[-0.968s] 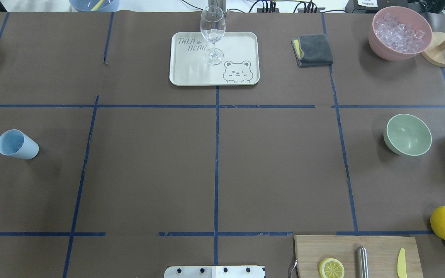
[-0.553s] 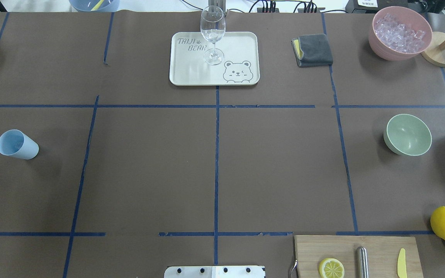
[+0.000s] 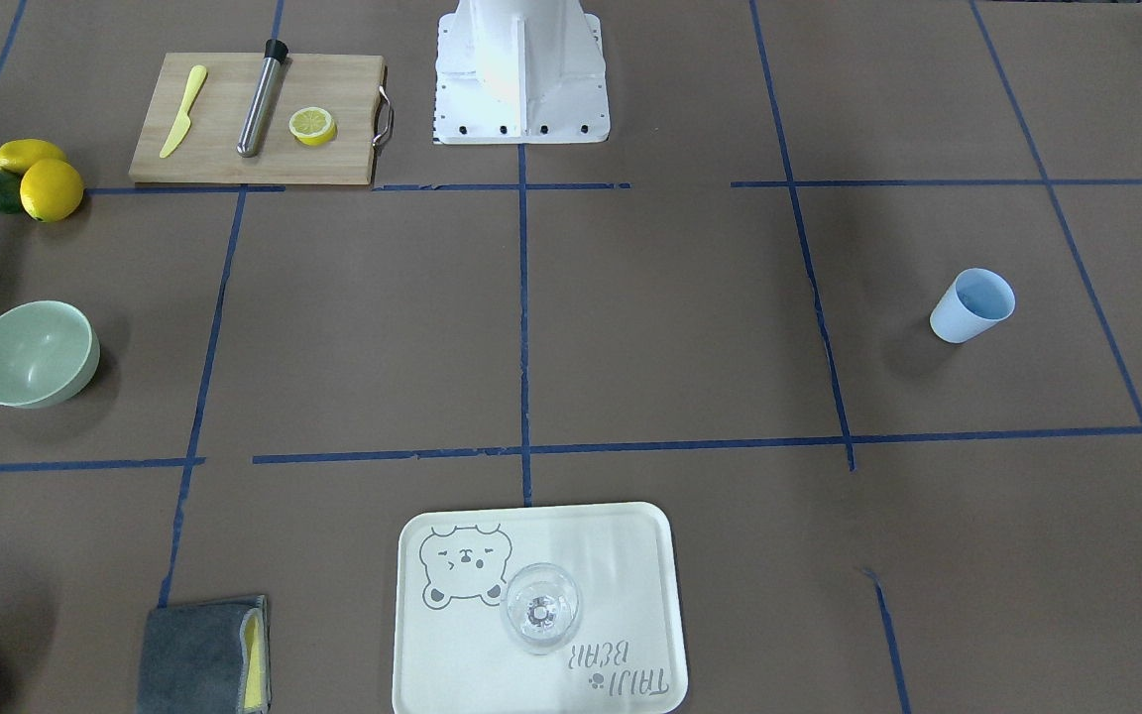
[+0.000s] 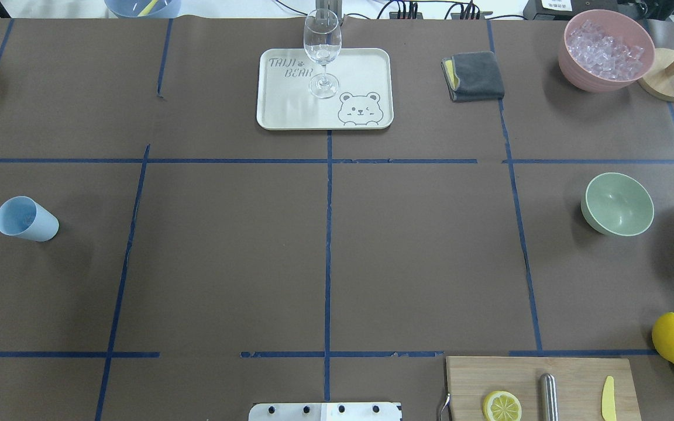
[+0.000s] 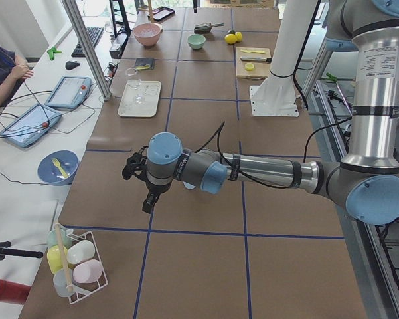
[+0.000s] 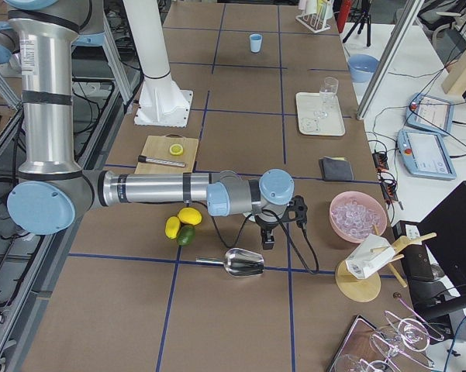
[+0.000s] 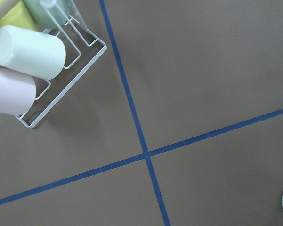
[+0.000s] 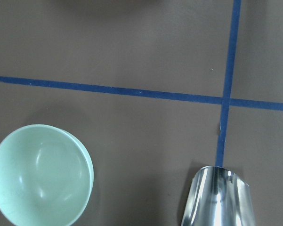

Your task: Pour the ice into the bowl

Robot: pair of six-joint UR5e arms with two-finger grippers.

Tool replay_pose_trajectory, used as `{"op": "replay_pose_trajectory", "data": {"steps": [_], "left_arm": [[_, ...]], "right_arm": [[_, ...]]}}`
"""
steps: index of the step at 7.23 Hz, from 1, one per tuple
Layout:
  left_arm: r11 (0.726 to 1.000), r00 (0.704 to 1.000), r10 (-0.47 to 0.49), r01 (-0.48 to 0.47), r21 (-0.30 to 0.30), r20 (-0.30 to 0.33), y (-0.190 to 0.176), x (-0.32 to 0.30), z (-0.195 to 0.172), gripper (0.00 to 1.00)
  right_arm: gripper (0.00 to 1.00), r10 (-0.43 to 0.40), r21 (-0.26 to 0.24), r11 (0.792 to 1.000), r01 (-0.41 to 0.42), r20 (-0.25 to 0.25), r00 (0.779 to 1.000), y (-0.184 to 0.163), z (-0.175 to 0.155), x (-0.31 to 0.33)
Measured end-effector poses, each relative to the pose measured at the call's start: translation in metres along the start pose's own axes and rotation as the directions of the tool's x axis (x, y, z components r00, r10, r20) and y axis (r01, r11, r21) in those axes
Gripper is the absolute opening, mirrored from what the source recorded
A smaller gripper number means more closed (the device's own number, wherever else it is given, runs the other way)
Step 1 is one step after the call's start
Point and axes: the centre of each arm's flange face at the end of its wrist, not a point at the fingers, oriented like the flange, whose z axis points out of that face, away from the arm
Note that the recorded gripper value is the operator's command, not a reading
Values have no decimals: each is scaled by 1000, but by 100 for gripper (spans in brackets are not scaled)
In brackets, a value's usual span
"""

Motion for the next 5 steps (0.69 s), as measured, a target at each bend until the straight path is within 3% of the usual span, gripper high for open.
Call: {"op": "replay_pose_trajectory", "data": {"steps": [2,5], "left_arm": [[997,997,-53,55,54,-49,7,52,6,100],[979,992,-127,127,157,-7,64,137,0,100]], "right_arm": [[100,61,26,998,-60,-17,998,-7,30,-41],[100,118,57,991,-118,-6,993,-3,67,-88]]}}
